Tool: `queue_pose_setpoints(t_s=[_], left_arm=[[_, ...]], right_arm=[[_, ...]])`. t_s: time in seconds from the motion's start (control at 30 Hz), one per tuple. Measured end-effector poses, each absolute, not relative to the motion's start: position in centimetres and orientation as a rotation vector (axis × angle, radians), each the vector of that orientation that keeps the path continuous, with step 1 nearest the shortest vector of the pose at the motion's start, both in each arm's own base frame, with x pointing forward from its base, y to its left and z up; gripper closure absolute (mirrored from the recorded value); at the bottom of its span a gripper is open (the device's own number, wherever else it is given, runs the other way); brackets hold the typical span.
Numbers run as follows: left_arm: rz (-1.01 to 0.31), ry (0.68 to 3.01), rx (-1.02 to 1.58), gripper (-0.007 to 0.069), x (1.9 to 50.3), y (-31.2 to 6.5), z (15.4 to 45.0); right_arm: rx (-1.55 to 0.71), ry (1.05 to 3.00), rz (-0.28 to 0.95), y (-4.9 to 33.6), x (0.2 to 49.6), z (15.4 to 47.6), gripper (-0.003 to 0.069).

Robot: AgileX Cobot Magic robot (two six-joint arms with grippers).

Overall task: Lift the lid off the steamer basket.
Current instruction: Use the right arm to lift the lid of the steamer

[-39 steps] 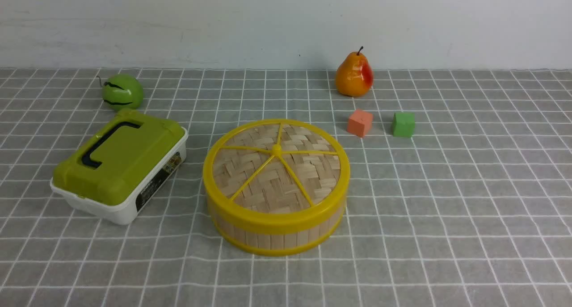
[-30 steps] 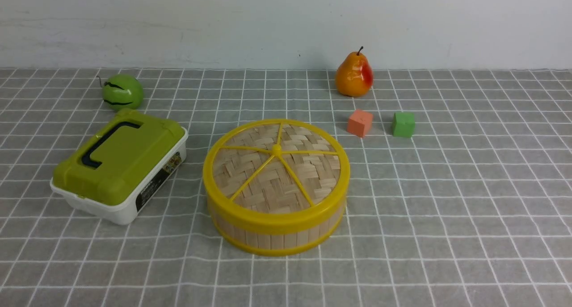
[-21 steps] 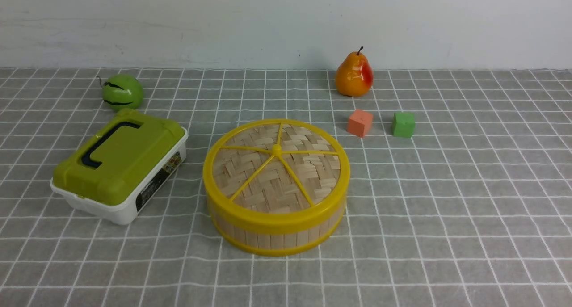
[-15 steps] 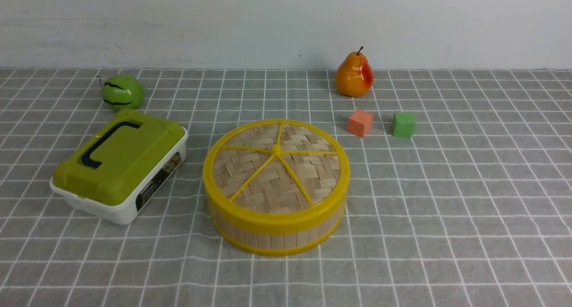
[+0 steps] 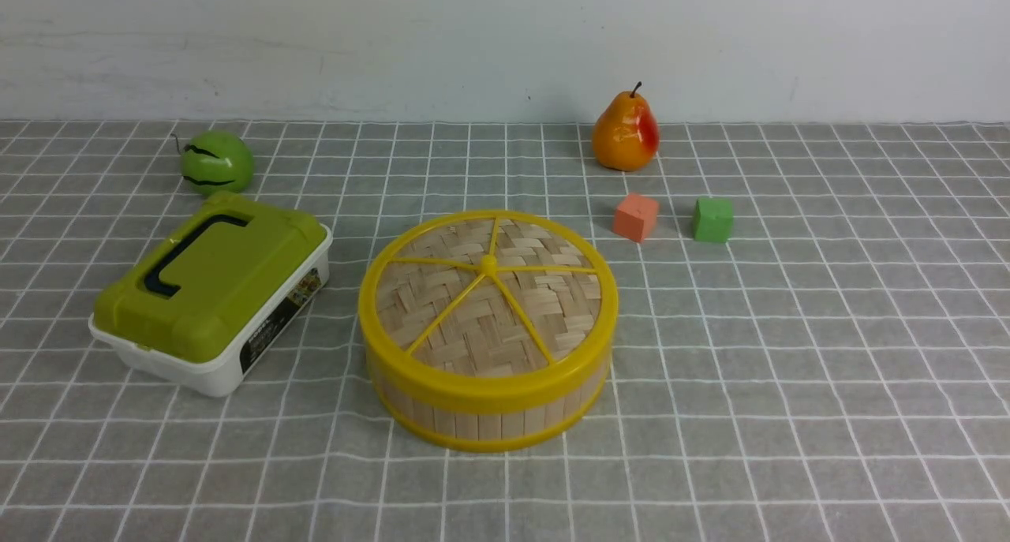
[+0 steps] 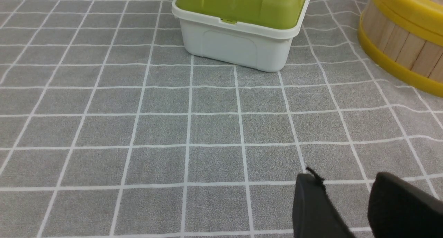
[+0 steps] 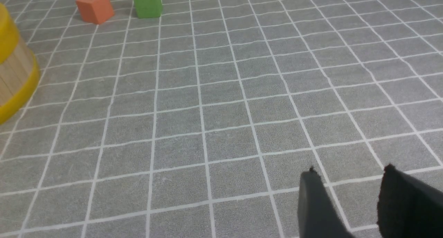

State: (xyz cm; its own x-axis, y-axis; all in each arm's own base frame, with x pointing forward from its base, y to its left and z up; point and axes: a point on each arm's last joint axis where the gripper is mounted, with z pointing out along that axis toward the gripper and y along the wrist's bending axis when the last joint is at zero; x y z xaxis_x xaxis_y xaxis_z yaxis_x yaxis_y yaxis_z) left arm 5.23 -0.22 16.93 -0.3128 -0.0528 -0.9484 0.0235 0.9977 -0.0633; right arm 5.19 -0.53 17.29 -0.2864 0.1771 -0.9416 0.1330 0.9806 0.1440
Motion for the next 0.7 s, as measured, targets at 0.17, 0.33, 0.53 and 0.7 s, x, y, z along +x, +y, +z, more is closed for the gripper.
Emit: queue_pose_setpoints(t_s=[0.17, 0.33, 0.53, 0.7], left_arm=[[-0.076, 1.887, -0.021, 0.0386, 5.23, -0.22, 16.93], [-0.076, 1.887, -0.021, 0.0386, 5.23, -0.22, 16.93], [-0.076, 1.887, -0.021, 0.0386, 5.23, -0.22, 16.93], [-0.076, 1.886, -0.021, 0.0386, 5.23, -0.22, 16.94]], right_arm=[[0.225, 1.867, 0.043, -0.53, 5.19, 17.29, 0.0415], [0.225, 1.867, 0.043, -0.53, 5.19, 17.29, 0.0415], [0.225, 1.867, 0.043, -0.53, 5.19, 17.29, 0.0415], [0.238, 1.866, 0.063, -0.47, 5.19, 17.28, 0.0415]])
